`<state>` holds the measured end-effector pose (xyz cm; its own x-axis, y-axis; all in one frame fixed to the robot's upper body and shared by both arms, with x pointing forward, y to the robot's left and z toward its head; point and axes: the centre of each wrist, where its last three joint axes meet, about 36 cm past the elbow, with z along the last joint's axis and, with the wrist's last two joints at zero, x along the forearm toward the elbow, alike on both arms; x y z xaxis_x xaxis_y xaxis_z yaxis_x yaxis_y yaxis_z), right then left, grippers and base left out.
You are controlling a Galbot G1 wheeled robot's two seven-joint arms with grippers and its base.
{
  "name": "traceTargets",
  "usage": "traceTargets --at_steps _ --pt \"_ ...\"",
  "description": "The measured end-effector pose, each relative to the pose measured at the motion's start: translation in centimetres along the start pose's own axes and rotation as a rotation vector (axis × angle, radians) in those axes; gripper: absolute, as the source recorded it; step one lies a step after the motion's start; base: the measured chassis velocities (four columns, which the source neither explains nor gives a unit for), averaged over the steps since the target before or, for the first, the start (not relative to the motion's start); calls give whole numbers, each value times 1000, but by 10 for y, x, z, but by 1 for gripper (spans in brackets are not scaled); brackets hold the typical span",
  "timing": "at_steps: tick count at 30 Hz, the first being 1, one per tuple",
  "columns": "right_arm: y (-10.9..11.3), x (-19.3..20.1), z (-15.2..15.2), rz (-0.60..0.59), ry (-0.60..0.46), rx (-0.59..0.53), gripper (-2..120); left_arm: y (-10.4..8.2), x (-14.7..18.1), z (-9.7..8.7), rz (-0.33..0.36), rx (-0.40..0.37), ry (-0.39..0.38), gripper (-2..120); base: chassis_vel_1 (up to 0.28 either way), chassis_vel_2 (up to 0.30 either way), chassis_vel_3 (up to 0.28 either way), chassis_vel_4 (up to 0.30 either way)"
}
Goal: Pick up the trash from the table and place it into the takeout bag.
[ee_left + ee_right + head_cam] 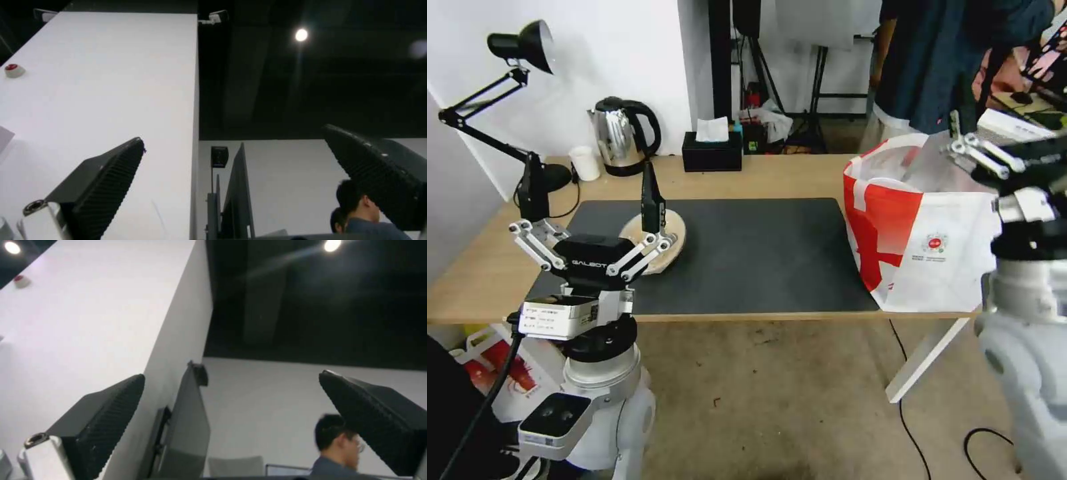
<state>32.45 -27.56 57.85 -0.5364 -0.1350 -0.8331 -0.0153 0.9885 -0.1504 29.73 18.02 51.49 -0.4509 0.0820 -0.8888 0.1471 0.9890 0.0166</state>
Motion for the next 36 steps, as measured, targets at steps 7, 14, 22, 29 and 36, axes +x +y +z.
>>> traceTargets --at_steps 7,14,22,29,36 --pt "21 34 7 32 -49 3 100 -1 1 1 2 2 4 100 0 0 0 0" --pt "37 55 11 27 -60 41 100 -2 2 2 2 3 6 100 0 0 0 0" --pt "45 62 13 29 -71 78 100 -1 3 2 2 2 6 100 0 0 0 0" --pt "49 67 14 30 -67 80 100 -1 4 4 2 2 10 100 0 0 0 0" --pt "48 64 13 23 -74 83 100 0 5 5 1 -1 16 100 0 0 0 0"
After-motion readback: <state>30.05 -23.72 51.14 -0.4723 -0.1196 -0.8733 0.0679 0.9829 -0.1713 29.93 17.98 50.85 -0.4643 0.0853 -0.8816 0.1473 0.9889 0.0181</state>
